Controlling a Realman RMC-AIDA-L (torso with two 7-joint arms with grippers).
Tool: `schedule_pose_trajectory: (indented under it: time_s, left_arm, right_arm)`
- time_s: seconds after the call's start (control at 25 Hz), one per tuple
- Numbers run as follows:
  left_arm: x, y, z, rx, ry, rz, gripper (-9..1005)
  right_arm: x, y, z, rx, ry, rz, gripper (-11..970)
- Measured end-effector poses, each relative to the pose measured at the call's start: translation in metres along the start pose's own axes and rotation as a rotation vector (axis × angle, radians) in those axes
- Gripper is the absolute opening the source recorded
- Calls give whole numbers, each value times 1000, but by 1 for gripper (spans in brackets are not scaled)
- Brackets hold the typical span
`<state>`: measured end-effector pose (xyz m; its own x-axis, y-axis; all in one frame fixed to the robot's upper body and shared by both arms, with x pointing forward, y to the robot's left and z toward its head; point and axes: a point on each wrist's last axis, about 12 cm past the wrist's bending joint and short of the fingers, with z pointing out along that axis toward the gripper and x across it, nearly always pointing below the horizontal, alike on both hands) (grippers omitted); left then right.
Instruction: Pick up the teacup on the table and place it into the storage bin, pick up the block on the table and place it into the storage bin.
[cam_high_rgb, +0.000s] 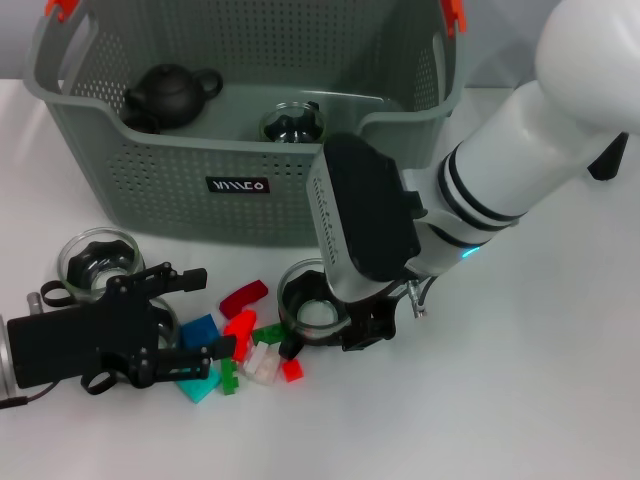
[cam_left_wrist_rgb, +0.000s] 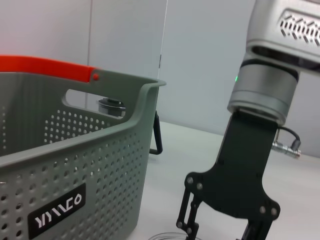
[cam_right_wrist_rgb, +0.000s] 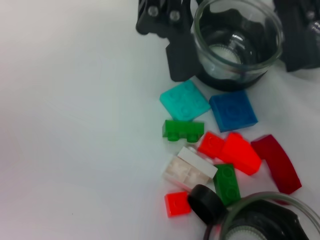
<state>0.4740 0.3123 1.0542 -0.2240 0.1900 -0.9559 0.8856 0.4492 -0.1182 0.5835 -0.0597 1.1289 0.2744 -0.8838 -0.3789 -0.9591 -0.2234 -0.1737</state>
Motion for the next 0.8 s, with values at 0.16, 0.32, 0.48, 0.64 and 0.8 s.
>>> schedule_pose_trajectory:
  time_s: [0.16,0.32,0.48,0.64,0.8]
  left_arm:
    - [0,0,0,1,-1,-3,904]
    - [1,0,0,-4,-1,-4,904]
    - [2,1,1,-14,3,-5,904]
    - [3,0,1,-14,3,3,905]
    - [3,0,2,-12,1,-1,905]
  right_arm:
    - [-2,2,5,10,9,-15,547]
    - [-2,3,10,18,15,-21,546]
    - [-2,4,15,35,21,-29,546]
    - [-3,6,20,48,27,-42,547]
    - [-4,7,21,52,28,-40,539]
